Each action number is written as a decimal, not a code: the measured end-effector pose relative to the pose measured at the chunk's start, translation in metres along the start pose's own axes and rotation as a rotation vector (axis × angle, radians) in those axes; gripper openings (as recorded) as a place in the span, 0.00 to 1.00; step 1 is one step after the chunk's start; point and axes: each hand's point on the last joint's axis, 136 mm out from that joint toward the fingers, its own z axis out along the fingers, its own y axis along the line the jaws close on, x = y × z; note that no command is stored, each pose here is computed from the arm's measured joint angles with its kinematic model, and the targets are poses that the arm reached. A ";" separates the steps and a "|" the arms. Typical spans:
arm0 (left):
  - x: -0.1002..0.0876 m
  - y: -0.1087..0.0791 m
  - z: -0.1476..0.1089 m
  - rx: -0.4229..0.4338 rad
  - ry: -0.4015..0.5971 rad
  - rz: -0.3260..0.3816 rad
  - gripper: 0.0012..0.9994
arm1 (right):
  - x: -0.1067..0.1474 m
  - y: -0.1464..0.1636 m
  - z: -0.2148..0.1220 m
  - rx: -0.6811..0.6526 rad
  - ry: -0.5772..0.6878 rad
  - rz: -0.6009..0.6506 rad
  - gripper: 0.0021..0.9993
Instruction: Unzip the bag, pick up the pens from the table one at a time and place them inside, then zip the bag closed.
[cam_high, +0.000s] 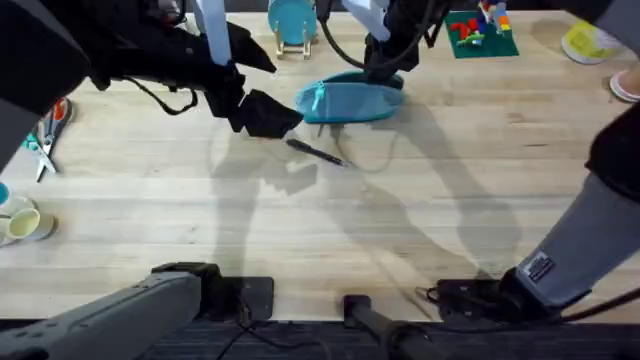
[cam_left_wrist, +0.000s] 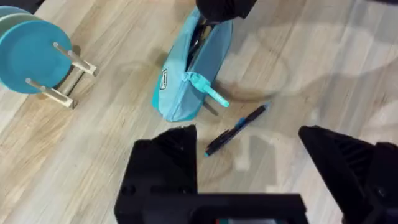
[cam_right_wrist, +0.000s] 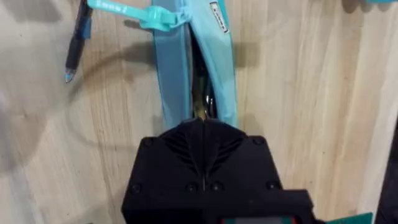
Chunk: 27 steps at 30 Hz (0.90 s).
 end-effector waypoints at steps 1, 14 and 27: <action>0.000 0.000 0.000 0.000 0.000 0.000 0.99 | 0.001 0.000 0.003 -0.005 0.003 0.001 0.03; 0.000 0.000 0.000 0.000 0.000 0.000 0.99 | 0.003 -0.007 0.027 -0.013 0.007 0.012 0.03; 0.000 0.000 0.000 0.000 0.000 0.000 0.99 | 0.004 -0.004 0.043 -0.036 0.020 0.009 0.15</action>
